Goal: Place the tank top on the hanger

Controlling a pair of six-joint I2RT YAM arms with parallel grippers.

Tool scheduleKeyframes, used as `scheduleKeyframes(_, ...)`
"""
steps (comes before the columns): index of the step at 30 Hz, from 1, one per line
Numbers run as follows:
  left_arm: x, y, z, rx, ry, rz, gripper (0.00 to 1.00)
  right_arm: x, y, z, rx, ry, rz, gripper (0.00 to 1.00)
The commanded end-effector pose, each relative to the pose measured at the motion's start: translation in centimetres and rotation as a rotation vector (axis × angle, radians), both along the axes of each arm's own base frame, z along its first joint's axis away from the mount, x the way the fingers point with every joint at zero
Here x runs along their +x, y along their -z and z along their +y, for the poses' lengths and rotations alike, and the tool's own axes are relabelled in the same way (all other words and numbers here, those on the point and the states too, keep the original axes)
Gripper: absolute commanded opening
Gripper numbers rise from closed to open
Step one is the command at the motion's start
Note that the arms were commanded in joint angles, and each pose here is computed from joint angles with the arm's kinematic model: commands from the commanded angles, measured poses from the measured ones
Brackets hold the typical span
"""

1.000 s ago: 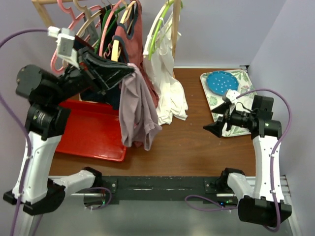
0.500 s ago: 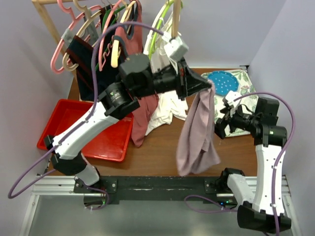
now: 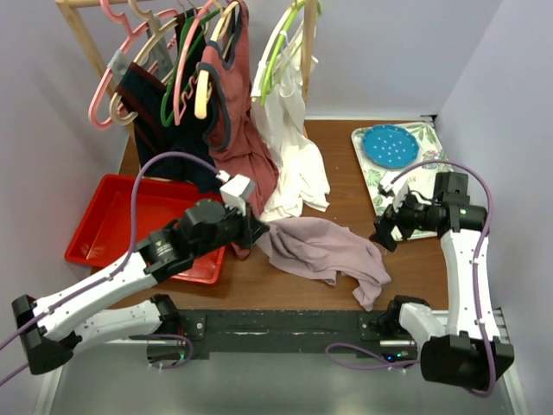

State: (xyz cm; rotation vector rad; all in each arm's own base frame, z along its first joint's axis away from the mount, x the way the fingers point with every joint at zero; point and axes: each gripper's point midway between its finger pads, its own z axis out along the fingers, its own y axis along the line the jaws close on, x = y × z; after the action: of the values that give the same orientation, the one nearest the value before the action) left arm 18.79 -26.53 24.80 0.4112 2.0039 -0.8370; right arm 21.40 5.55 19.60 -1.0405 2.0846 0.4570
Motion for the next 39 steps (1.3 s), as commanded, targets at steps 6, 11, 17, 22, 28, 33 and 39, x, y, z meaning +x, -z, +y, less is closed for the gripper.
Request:
scheduleKeyframes(6,-3.0,-2.0,3.1,-0.09,-0.02,0.057,0.82,-2.3,6.4,-0.7,-0.158,-0.272,0.058,0.96)
scheduleKeyframes(11,-4.4,-1.9,-1.9,-0.084,0.187,0.076,0.82,-2.3,9.1,-0.6,-0.197,-0.276,0.12,0.9)
scheduleKeyframes(17,-5.0,2.2,-8.7,0.001,0.297,0.063,0.82,-3.4,12.5,2.0,-0.291,-0.34,0.178,0.85)
scheduleKeyframes(22,-5.8,5.7,-9.5,0.036,0.299,0.094,0.82,-3.4,13.9,1.1,-0.381,-0.311,0.221,0.73)
scheduleKeyframes(28,-5.9,7.0,-7.3,-0.026,0.22,0.102,0.82,-2.8,13.9,-1.0,-0.498,-0.264,0.199,0.2)
scheduleKeyframes(33,-6.1,6.5,-6.5,-0.091,0.205,0.082,0.82,-1.5,10.6,-0.5,-0.473,-0.224,0.124,0.0)
scheduleKeyframes(39,-6.2,5.5,-6.5,-0.11,0.22,0.051,0.82,3.2,-1.8,2.5,-0.289,-0.084,-0.131,0.0)
